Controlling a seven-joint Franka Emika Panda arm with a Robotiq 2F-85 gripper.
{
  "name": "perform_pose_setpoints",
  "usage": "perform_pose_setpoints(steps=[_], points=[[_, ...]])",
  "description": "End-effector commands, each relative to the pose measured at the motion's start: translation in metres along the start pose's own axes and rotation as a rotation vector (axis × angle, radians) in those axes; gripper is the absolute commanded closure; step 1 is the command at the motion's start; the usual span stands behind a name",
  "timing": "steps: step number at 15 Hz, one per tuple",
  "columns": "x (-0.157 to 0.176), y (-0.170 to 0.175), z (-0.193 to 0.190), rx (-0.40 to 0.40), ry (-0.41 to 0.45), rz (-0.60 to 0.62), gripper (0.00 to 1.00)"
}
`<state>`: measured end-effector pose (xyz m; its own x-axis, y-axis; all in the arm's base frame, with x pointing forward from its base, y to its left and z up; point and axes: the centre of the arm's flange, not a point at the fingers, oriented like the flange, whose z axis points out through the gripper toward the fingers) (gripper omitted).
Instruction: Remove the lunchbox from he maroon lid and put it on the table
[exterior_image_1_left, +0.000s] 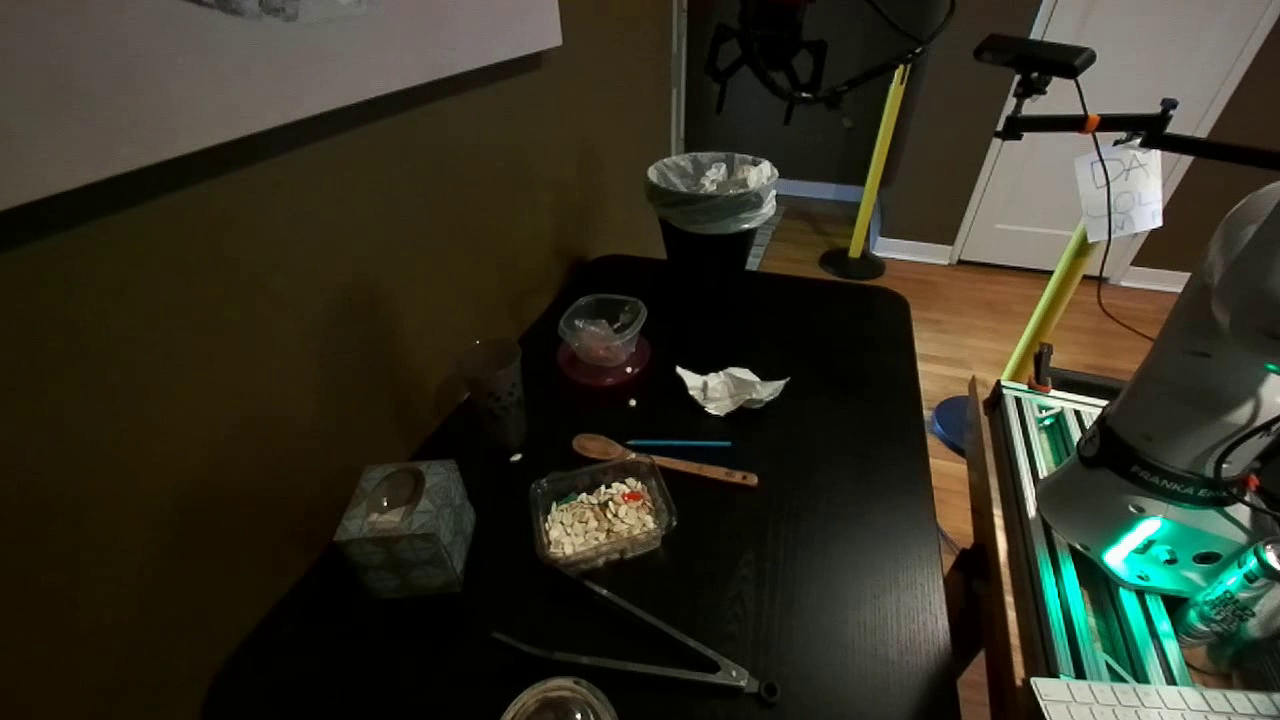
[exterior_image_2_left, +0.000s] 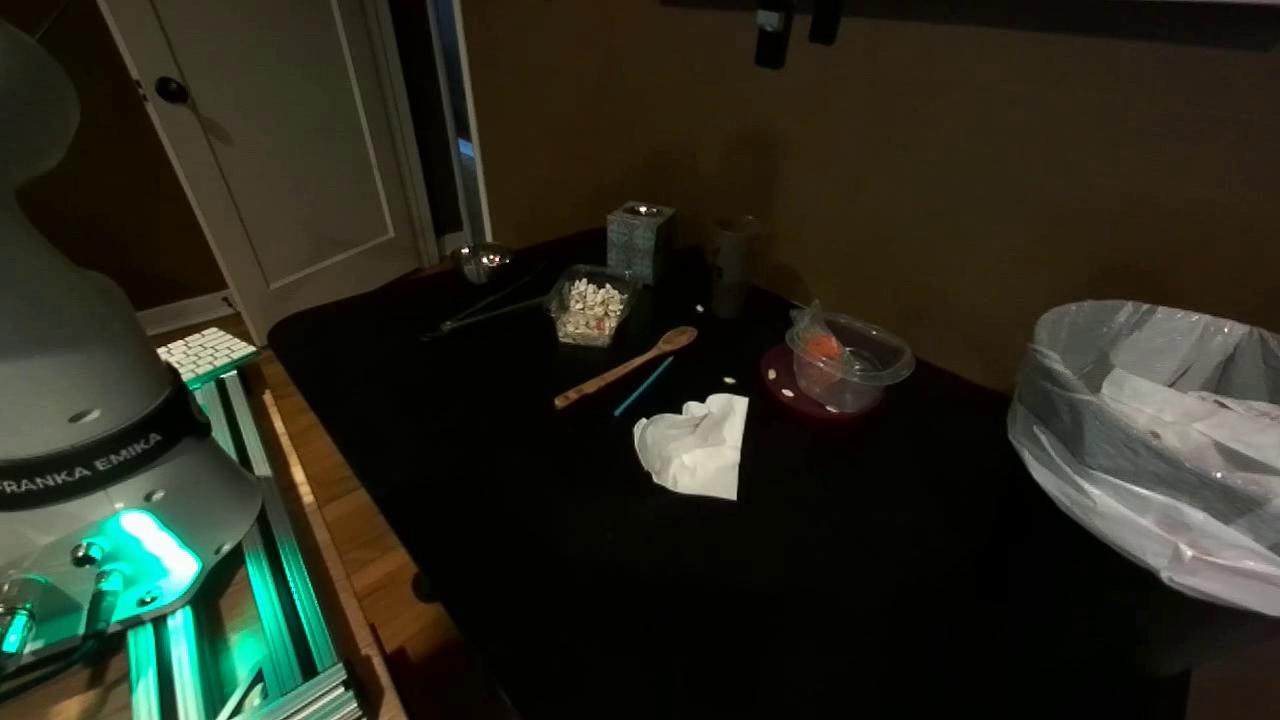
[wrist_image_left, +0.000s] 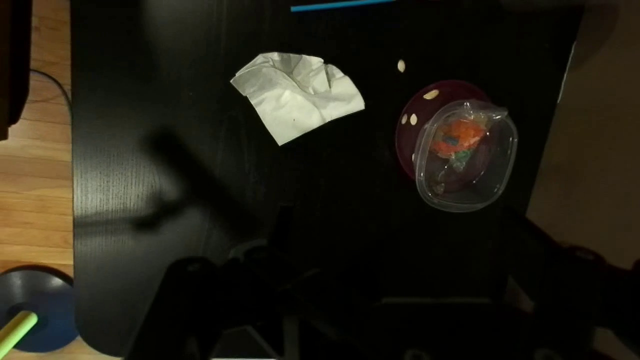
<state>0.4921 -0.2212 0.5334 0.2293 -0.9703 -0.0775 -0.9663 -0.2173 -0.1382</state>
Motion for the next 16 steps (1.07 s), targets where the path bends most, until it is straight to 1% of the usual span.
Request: perform_pose_setpoints(steps=[1,10,11,14,16], points=[[0.002,-0.004,0.002,-0.003,0.000,0.009,0.00],[0.001,-0.007,-0.002,-0.002,0.001,0.017,0.00],[0.005,-0.012,0.000,-0.004,-0.003,0.002,0.00],[0.040,-0.045,0.017,-0.040,0.020,0.015,0.00],[0.065,-0.071,0.038,-0.049,-0.007,-0.031,0.00]])
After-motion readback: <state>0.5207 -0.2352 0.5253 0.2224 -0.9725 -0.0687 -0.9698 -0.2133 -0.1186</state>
